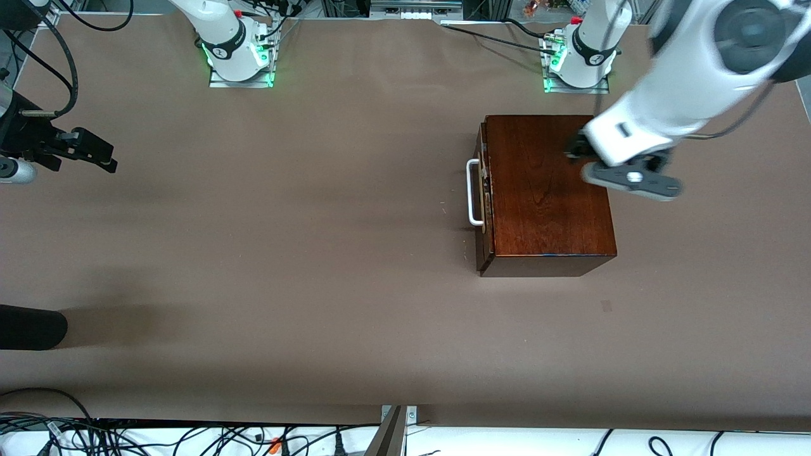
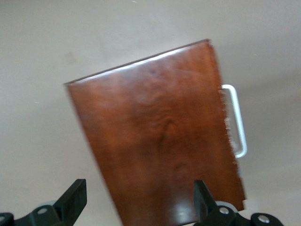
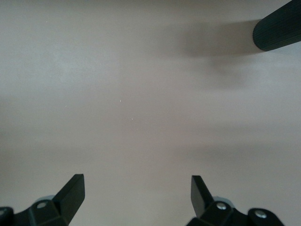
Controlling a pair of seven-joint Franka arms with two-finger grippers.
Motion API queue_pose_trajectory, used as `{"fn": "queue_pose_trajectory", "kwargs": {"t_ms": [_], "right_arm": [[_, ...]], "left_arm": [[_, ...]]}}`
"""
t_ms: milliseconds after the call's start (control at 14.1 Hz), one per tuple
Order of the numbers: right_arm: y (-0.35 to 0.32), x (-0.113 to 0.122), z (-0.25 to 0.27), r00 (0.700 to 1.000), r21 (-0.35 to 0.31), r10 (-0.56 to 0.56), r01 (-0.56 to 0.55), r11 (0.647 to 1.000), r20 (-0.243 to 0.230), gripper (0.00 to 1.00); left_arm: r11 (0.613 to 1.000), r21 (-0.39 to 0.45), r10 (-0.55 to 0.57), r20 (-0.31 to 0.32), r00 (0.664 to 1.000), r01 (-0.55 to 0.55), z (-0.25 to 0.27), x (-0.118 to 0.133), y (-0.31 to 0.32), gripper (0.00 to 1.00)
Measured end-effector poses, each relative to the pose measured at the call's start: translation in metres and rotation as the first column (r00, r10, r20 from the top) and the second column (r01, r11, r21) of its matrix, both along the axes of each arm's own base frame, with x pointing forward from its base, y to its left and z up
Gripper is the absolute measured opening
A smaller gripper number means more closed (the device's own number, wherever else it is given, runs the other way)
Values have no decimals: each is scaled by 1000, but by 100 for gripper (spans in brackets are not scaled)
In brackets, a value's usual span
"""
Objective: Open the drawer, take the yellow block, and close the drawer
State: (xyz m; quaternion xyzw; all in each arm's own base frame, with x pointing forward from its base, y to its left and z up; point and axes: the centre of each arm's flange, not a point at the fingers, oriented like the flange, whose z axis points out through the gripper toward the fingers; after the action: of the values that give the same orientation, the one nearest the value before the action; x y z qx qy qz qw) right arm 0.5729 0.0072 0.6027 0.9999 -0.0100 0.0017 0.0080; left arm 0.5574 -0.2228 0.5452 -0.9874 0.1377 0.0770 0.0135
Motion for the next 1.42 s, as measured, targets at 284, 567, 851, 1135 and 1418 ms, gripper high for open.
{"fn": "queue_pose_trajectory", "kwargs": {"t_ms": [284, 567, 851, 1135, 1418], "right_arm": [[0, 0, 0, 1000, 0, 0, 0, 1000, 0, 100], [0, 0, 0, 1000, 0, 0, 0, 1000, 0, 100], [0, 0, 0, 1000, 0, 0, 0, 1000, -1, 100], [0, 0, 0, 1000, 0, 0, 0, 1000, -1, 100], [0, 0, 0, 1000, 0, 0, 0, 1000, -1, 100]], "left_arm": [[999, 30, 18, -39, 999, -17, -68, -13, -97, 100], [997, 80, 21, -9, 1000, -20, -125, -33, -169, 100], [985, 165, 48, 25, 999, -52, -186, -57, -220, 100], [964, 253, 56, 101, 993, -80, -226, -68, -240, 100], [959, 263, 78, 108, 991, -104, -239, -67, -241, 100]]}}
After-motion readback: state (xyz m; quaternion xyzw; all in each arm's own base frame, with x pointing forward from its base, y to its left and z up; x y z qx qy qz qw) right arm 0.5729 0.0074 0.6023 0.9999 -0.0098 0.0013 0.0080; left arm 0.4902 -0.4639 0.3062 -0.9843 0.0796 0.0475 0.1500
